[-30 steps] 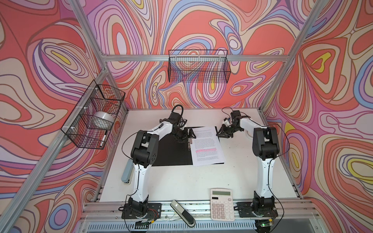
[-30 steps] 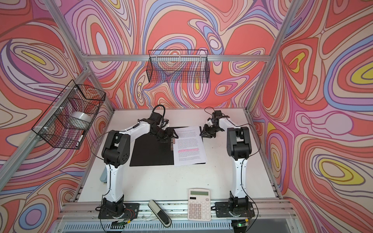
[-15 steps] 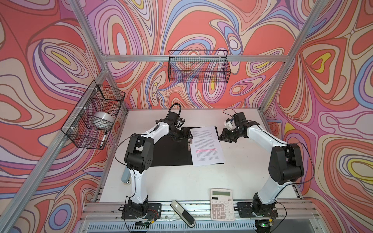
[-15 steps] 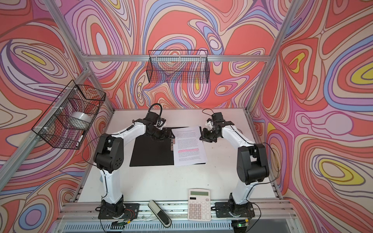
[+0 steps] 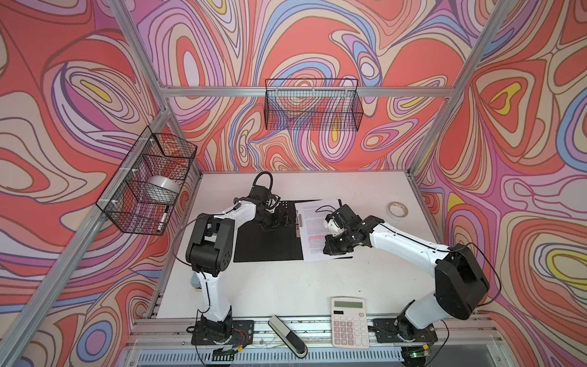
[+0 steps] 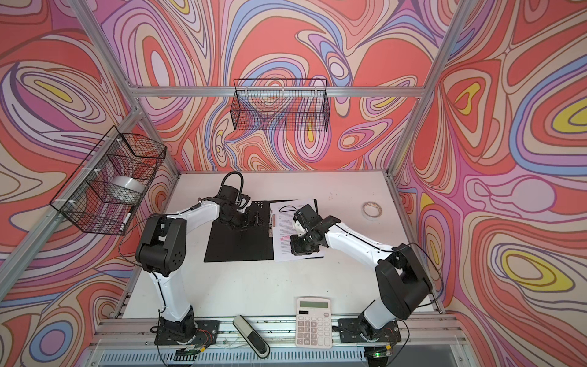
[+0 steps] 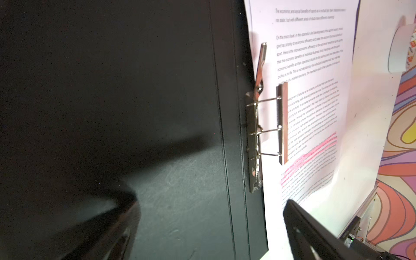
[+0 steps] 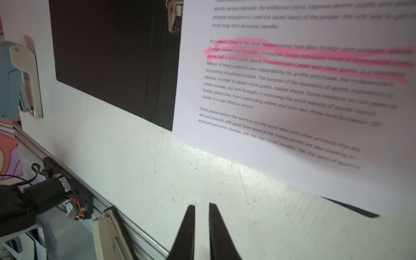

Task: Put the files into the folder

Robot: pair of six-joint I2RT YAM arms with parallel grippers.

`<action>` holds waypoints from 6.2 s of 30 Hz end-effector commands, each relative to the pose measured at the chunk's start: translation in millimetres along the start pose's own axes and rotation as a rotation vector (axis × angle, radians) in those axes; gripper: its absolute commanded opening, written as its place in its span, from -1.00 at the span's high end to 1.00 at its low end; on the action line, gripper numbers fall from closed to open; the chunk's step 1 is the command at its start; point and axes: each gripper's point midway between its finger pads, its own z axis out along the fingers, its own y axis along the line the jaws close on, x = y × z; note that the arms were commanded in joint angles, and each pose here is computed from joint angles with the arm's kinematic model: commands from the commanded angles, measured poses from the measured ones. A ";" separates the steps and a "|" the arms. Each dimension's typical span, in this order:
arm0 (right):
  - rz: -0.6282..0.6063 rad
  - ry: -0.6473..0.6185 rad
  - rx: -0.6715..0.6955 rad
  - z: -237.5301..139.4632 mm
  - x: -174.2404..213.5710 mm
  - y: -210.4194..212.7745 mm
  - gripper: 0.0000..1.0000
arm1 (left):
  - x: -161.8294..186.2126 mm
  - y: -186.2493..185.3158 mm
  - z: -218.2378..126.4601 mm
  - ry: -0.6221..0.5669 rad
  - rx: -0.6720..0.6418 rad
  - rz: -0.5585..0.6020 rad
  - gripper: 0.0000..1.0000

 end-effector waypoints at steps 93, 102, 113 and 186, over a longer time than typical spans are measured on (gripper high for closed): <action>0.539 -0.154 0.113 -11.5 -75.2 -165.8 0.23 | 1.0 -31.4 3.8 0.019 0.136 0.036 -1.00; 0.578 -0.137 0.090 -0.6 -63.5 -182.1 0.17 | 15.5 -28.7 14.5 0.066 0.139 0.017 -1.00; 0.621 -0.052 0.018 25.5 -50.7 -184.2 0.14 | 25.4 -25.7 30.8 0.089 0.186 -0.027 -1.00; 0.602 0.024 -0.158 29.2 -44.7 -154.4 0.21 | 116.9 -85.4 40.8 0.408 0.200 -0.041 -1.00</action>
